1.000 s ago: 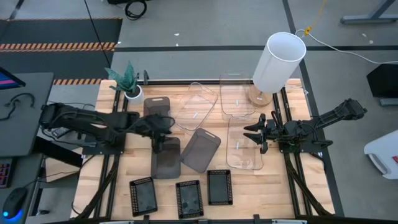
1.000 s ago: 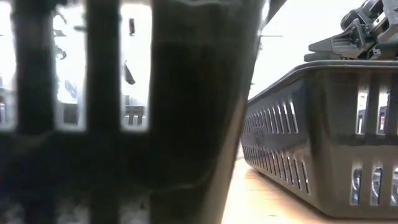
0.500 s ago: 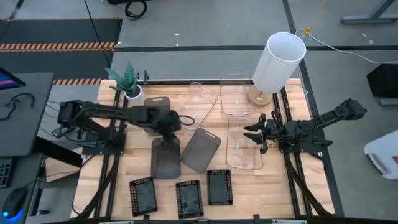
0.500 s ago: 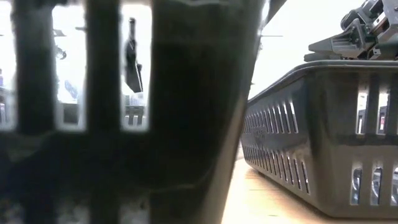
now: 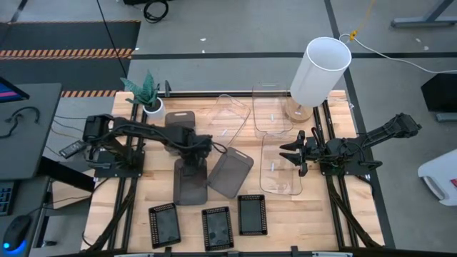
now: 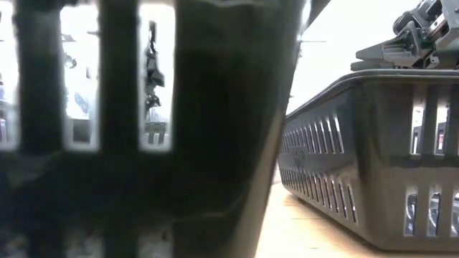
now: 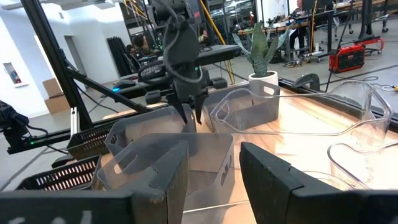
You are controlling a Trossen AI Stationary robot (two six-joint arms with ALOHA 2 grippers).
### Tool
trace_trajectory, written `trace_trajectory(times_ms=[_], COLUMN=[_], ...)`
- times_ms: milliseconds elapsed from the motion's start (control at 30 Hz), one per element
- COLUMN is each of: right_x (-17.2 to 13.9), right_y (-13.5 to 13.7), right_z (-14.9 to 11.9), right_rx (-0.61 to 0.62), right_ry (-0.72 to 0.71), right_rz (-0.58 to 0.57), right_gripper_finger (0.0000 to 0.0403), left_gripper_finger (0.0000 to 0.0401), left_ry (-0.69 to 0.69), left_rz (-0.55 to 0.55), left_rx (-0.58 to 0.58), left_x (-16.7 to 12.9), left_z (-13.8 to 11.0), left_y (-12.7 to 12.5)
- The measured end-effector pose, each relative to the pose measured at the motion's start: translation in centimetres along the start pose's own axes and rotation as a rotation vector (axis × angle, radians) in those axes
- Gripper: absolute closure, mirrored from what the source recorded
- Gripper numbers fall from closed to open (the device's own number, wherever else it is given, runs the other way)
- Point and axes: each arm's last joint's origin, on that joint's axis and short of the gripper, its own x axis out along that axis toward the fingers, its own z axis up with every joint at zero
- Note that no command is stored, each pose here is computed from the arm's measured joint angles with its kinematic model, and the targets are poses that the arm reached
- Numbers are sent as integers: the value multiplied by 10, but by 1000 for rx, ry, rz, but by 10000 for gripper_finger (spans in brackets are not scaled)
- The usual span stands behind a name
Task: Stack baskets by color
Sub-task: Stack the bottom left gray bin on top of the top gray bin
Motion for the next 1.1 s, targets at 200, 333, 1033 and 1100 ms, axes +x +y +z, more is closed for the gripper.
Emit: trace_trajectory(times_ms=[200,333,1033,1100], right_x=[0,0,0,0], right_y=[0,0,0,0], right_z=[0,0,0,0], right_rx=[0,0,0,0], right_ry=[-1,0,0,0], right_rz=[0,0,0,0], right_gripper_finger=[253,253,253,253], left_gripper_finger=[324,386,400,400], left_ry=[22,35,164,153], left_rz=[0,0,67,97], left_rx=[28,31,149,172], left_x=[3,3,-66,-79], left_z=[0,-2,9,6], left_y=[0,0,2,3])
